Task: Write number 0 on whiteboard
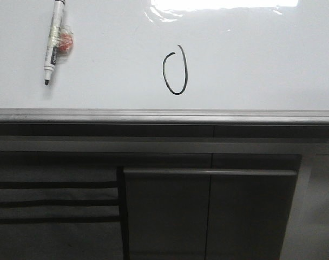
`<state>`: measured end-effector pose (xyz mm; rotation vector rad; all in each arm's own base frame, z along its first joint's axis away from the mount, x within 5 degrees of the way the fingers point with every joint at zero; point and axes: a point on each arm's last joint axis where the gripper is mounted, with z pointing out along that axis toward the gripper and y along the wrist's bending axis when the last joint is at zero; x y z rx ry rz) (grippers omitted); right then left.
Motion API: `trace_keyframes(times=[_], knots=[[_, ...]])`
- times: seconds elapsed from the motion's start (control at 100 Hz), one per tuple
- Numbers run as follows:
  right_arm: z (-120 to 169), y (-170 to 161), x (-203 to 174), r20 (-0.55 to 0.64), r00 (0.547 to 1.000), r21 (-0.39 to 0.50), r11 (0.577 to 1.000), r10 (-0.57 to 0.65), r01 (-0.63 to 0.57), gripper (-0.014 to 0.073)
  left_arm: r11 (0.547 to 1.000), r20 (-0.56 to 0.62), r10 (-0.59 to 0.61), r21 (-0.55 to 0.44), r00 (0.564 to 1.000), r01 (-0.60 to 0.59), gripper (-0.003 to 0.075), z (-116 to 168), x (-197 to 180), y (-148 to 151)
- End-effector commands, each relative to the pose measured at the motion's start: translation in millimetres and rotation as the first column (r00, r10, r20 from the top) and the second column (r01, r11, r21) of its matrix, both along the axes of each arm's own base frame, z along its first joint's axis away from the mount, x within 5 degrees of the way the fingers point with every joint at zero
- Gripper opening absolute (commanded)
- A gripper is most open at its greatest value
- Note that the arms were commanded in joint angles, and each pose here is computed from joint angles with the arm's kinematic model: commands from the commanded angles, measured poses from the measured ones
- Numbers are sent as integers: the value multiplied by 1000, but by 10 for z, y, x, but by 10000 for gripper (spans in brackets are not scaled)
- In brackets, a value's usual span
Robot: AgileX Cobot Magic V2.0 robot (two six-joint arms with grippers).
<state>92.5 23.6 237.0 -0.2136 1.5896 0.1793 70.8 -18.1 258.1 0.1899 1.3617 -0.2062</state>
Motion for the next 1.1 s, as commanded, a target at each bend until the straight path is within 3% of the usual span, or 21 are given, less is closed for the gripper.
trace_keyframes(times=[0.0,0.3,1.09], knots=[[109,-7,8,90,996,22,1000,-11,9,-73,998,101,54,-25,993,-51,-20,74,-54,57],[50,-8,4,72,997,18,1000,-10,9,-73,991,70,130,-18,989,-129,-20,-344,-194,129],[50,-8,4,72,997,18,1000,-10,9,-73,995,24,90,-35,996,-89,-20,-379,-188,99]])
